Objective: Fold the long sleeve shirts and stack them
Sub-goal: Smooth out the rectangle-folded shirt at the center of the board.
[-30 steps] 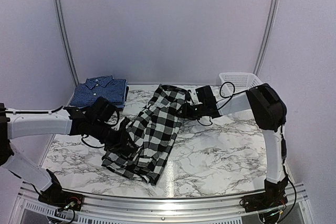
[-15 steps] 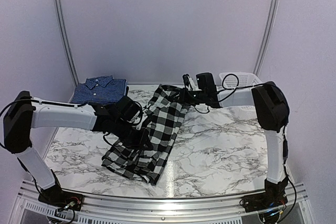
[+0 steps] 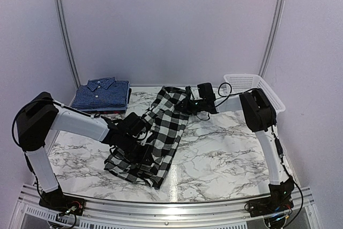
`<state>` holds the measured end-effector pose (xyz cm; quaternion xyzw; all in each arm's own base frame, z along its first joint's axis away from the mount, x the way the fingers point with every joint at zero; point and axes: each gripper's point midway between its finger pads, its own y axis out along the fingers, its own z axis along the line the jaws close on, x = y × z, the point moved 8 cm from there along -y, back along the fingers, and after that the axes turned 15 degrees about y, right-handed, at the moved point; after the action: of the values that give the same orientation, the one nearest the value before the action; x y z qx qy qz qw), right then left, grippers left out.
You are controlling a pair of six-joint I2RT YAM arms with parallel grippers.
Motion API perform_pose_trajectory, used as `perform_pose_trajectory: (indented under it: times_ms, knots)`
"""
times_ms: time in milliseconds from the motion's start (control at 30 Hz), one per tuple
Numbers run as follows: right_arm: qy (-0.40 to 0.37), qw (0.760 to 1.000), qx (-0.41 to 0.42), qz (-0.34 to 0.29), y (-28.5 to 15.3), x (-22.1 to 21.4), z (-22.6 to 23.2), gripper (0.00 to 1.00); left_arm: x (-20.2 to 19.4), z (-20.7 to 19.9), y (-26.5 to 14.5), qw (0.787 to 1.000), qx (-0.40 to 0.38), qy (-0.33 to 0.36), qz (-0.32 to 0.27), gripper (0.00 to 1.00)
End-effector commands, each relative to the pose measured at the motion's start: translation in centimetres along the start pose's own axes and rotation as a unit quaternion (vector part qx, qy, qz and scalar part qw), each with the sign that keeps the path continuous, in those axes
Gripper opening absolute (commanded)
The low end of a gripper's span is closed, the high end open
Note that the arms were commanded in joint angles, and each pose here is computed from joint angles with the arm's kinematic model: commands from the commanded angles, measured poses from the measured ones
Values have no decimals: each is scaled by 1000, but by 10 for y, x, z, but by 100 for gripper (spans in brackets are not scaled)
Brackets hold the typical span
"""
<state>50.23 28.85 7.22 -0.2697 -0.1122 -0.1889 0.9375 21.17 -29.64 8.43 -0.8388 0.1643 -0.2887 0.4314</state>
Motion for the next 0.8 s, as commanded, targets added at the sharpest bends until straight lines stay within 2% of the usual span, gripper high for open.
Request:
perform_pose_trajectory:
  times_ms: [0, 333, 533, 767]
  knots:
    - [23, 1000, 5, -15, -1, 25, -4, 21, -13, 6, 15, 1000, -4, 10, 19, 0]
    - [61, 997, 14, -52, -10, 70, -22, 22, -20, -1, 31, 999, -24, 5, 30, 0]
    - [93, 993, 14, -73, -15, 94, -51, 23, -12, -18, 45, 999, -44, 9, 23, 0]
    - [93, 993, 27, -75, -13, 117, -56, 24, 19, -47, 67, 997, -71, -3, -17, 0]
